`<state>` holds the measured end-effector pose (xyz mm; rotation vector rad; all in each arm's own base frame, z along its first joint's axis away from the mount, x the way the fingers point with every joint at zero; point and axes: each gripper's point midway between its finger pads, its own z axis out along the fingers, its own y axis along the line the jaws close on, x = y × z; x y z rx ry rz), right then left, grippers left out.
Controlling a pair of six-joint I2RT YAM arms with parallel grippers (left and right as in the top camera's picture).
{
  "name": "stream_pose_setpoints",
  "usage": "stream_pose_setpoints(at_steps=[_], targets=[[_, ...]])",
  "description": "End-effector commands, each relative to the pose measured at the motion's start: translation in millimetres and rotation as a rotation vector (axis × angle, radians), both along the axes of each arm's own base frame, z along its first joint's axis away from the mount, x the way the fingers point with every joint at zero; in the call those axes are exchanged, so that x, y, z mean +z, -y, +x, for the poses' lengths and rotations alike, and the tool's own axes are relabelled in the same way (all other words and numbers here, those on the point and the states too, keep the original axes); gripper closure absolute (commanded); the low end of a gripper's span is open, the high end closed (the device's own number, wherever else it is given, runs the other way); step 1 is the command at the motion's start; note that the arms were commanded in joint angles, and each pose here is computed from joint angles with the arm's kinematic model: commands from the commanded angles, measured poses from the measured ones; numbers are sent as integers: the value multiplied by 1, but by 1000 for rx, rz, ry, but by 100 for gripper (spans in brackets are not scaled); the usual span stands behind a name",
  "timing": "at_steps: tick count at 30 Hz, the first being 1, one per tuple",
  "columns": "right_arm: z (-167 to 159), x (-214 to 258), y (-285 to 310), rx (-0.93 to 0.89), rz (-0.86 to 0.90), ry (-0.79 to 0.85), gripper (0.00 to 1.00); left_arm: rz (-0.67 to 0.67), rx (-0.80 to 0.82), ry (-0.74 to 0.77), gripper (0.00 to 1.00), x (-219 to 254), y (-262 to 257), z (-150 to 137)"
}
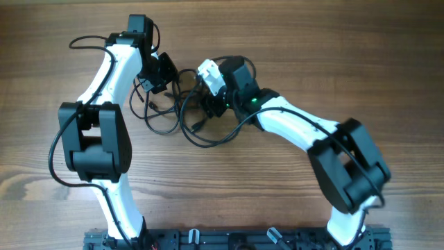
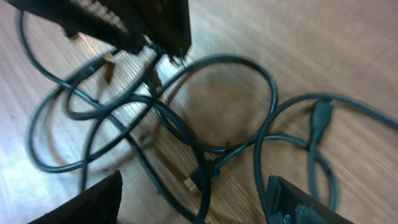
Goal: Untangle cables
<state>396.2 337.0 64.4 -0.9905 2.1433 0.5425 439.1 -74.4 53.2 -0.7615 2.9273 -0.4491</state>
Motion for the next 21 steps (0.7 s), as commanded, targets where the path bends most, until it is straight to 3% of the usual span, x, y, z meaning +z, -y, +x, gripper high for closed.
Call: stream_pose_setpoints(at_steps=[1,3,5,9,21], targets=[[-2,-30,-2,-11,0,-53,27,18,1,-8,56,-5,-4,-1],[-1,-32,-3,-11,3,-48,35,18,1,-8,56,-5,-4,-1],[1,-30,-4,-11,9,-39,51,18,1,-9,56,-5,-4,-1],[8,-23,-5,-23,24,-3,96,18,1,-8,55,-5,-4,-1],[22,34,24,-117,0,83,96,18,1,-9,55,-5,-4,-1]])
